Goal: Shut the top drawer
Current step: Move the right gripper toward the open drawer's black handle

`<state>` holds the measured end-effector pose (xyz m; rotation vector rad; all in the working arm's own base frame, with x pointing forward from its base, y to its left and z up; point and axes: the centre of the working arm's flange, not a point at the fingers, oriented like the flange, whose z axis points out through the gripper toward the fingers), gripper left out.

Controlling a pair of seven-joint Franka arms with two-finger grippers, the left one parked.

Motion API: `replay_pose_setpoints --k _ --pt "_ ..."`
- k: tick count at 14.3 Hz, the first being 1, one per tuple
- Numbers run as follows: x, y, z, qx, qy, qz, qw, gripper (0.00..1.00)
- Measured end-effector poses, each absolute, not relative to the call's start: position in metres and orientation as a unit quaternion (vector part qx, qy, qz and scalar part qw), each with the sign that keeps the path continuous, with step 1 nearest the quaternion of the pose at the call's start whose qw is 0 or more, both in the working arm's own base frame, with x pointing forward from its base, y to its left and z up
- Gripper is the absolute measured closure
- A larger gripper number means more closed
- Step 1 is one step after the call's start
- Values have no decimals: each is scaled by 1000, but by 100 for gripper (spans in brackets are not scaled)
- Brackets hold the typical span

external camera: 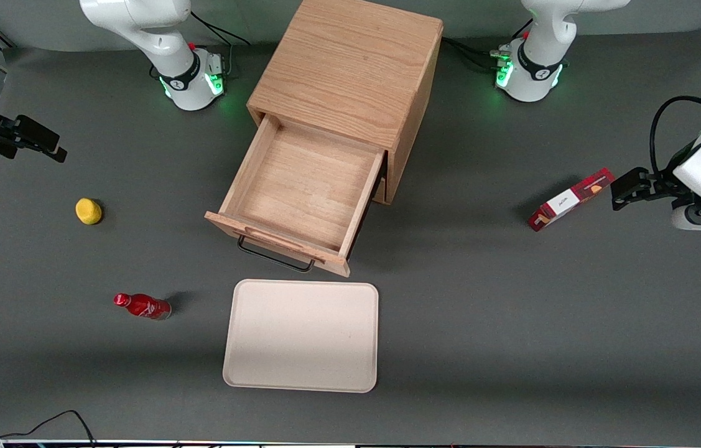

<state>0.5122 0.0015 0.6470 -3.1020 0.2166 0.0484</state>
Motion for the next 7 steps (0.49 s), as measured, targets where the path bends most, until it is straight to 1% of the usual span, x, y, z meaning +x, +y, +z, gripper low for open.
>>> replay_pose_setpoints --k 3,7 --pt "515 2 647 -997 70 18 15 0" --pt "523 11 655 -998 58 8 15 0"
